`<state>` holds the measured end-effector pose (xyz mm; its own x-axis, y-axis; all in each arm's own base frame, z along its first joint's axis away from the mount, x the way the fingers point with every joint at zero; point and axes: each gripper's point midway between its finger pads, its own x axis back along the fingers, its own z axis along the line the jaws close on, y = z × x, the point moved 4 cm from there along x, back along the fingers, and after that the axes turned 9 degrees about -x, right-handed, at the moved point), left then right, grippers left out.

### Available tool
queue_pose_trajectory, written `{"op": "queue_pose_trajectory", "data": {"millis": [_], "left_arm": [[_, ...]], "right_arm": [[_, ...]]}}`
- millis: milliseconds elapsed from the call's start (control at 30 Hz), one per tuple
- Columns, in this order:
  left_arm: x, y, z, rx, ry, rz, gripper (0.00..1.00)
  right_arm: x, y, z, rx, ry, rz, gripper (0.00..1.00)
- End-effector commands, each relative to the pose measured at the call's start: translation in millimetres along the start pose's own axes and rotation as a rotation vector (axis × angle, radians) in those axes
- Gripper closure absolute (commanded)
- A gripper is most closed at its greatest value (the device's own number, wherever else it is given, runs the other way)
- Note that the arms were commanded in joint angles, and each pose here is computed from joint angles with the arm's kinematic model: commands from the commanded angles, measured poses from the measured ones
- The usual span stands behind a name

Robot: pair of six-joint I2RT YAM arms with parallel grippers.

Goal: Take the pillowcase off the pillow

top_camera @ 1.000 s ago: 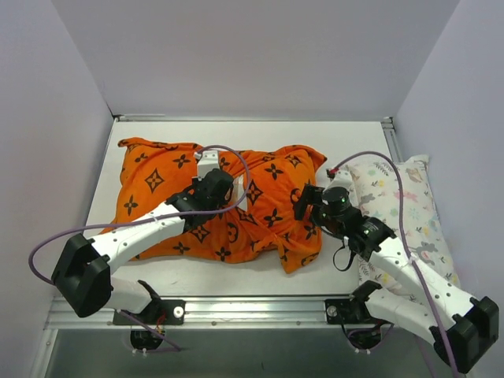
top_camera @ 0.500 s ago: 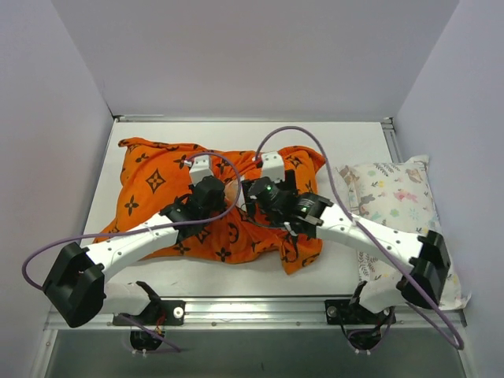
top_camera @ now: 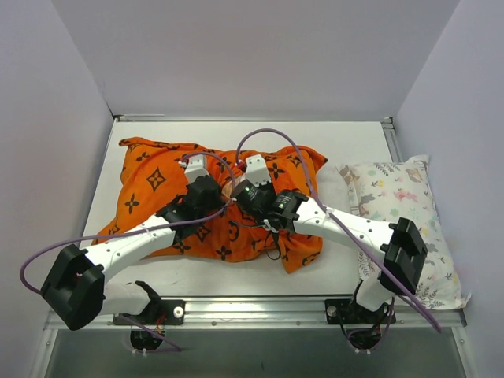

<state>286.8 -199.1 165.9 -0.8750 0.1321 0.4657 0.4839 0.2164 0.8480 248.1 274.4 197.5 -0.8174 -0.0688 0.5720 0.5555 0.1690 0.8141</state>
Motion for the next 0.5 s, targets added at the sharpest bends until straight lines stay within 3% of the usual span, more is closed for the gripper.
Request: {"op": "queue_pose_trajectory", "data": {"millis": [0,33,67,233,300,367,467], "left_arm": [[-1,-50,31,-0.052,0.055,0.212,1.0],[-3,-51,36,-0.043,0.059,0.22,1.0],[-5,-51,41,-0.034,0.064,0.225,1.0],[-18,-47,77,0.039,0.134,0.245,1.0],[-21,-44,86,0.08,0.147,0.243,1.0],[-24,-41,95,0.119,0.156,0.241,1.0],[-24,-44,99,0.118,0.159,0.246,1.0]], "right_arm": [[-9,-11,-43,0.03,-0.165,0.037,0.81],[-11,-16,-56,0.016,-0.191,0.055,0.94],[-15,-22,-77,-0.016,-0.232,0.081,1.0],[-7,-68,-157,-0.22,-0.316,0.179,1.0],[-9,-80,-181,-0.372,-0.295,0.222,1.0],[-15,-110,-192,-0.461,-0.278,0.286,1.0],[-36,-137,-182,-0.682,-0.112,0.356,1.0]]}}
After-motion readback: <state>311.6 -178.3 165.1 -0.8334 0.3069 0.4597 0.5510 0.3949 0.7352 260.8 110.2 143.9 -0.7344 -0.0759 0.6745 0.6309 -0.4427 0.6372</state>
